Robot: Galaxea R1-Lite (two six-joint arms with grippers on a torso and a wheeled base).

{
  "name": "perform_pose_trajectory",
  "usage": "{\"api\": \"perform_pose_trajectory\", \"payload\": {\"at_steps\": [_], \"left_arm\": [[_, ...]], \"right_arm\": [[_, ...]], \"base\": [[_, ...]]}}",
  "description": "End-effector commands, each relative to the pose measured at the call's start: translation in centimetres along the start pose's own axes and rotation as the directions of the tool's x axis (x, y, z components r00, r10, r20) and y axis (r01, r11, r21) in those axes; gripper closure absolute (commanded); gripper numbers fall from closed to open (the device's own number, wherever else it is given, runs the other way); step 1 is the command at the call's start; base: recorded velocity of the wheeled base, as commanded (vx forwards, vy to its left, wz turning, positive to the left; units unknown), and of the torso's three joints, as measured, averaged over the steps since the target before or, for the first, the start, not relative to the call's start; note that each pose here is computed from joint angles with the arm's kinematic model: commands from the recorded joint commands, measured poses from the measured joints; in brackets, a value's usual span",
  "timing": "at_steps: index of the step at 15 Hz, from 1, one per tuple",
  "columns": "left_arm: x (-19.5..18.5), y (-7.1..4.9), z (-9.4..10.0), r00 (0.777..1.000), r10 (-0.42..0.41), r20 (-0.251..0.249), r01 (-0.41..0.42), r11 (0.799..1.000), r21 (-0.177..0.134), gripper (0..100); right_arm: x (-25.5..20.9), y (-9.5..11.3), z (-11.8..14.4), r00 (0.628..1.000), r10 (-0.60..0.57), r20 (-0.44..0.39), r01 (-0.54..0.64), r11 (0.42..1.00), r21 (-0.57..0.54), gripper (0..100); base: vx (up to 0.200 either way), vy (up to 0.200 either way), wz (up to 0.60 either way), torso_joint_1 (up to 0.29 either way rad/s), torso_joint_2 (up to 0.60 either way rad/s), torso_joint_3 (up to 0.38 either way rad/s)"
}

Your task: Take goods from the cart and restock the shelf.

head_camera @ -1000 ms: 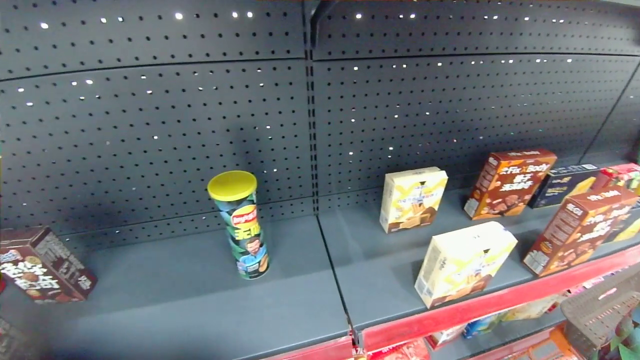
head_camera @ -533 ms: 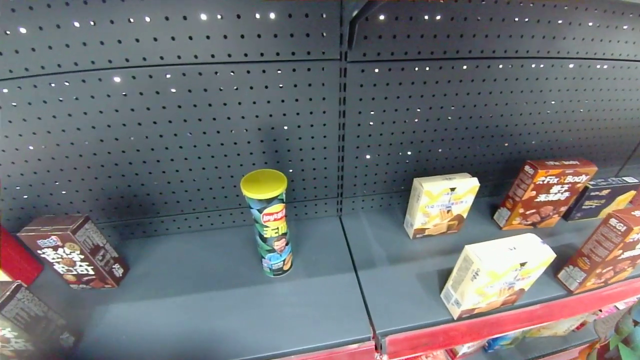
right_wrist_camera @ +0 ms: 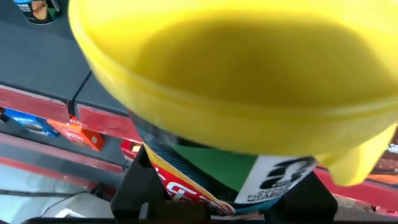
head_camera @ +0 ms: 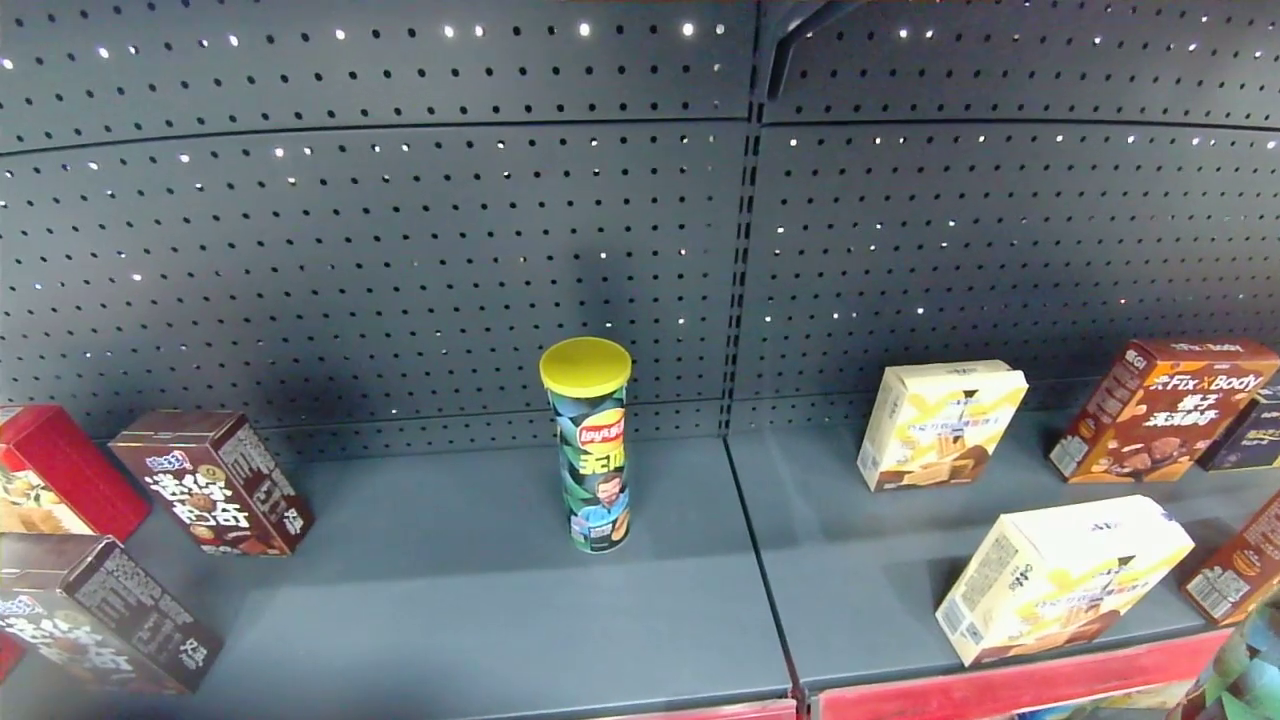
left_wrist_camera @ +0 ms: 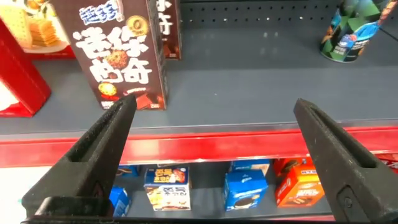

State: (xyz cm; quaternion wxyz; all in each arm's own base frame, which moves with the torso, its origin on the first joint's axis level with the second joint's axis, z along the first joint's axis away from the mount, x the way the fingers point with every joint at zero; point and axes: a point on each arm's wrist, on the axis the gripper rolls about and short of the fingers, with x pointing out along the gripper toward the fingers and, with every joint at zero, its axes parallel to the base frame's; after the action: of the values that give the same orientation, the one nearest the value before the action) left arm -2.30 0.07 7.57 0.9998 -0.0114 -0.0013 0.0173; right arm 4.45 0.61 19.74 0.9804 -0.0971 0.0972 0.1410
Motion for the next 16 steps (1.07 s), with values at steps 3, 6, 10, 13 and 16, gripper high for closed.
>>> {"api": "perform_pose_trajectory", "payload": {"at_steps": [3, 6, 10, 13, 16], "left_arm": [[0.0, 0.0, 0.0, 1.0, 0.001, -0.001, -0.001, 1.0, 0.0, 0], [0.0, 0.0, 0.0, 1.0, 0.001, -0.001, -0.001, 1.0, 0.001, 0], [0.0, 0.0, 0.0, 1.0, 0.001, -0.002, -0.001, 1.0, 0.0, 0], [0.0, 0.0, 0.0, 1.0, 0.001, -0.002, -0.001, 1.0, 0.0, 0], [0.0, 0.0, 0.0, 1.0, 0.001, -0.002, -0.001, 1.0, 0.0, 0]], "right_arm": [[-1.2, -0.2, 2.5, 0.995, 0.011, 0.101, -0.009, 1.0, -0.022, 100], [-2.7, -0.4, 6.8, 0.965, 0.102, 0.24, -0.084, 0.993, -0.084, 100], [0.0, 0.0, 7.8, 0.951, 0.25, 0.179, -0.23, 0.965, -0.126, 100], [2.2, 0.6, 8.8, 0.933, 0.331, 0.143, -0.318, 0.942, -0.107, 100], [3.1, 2.3, 8.4, 0.867, 0.477, 0.143, -0.458, 0.876, -0.148, 100]], "base": [[0.0, 0.0, 0.0, 0.0, 0.0, 0.0], [0.0, 0.0, 0.0, 0.0, 0.0, 0.0], [0.0, 0.0, 0.0, 0.0, 0.0, 0.0], [0.0, 0.0, 0.0, 0.0, 0.0, 0.0], [0.0, 0.0, 0.0, 0.0, 0.0, 0.0]]}}
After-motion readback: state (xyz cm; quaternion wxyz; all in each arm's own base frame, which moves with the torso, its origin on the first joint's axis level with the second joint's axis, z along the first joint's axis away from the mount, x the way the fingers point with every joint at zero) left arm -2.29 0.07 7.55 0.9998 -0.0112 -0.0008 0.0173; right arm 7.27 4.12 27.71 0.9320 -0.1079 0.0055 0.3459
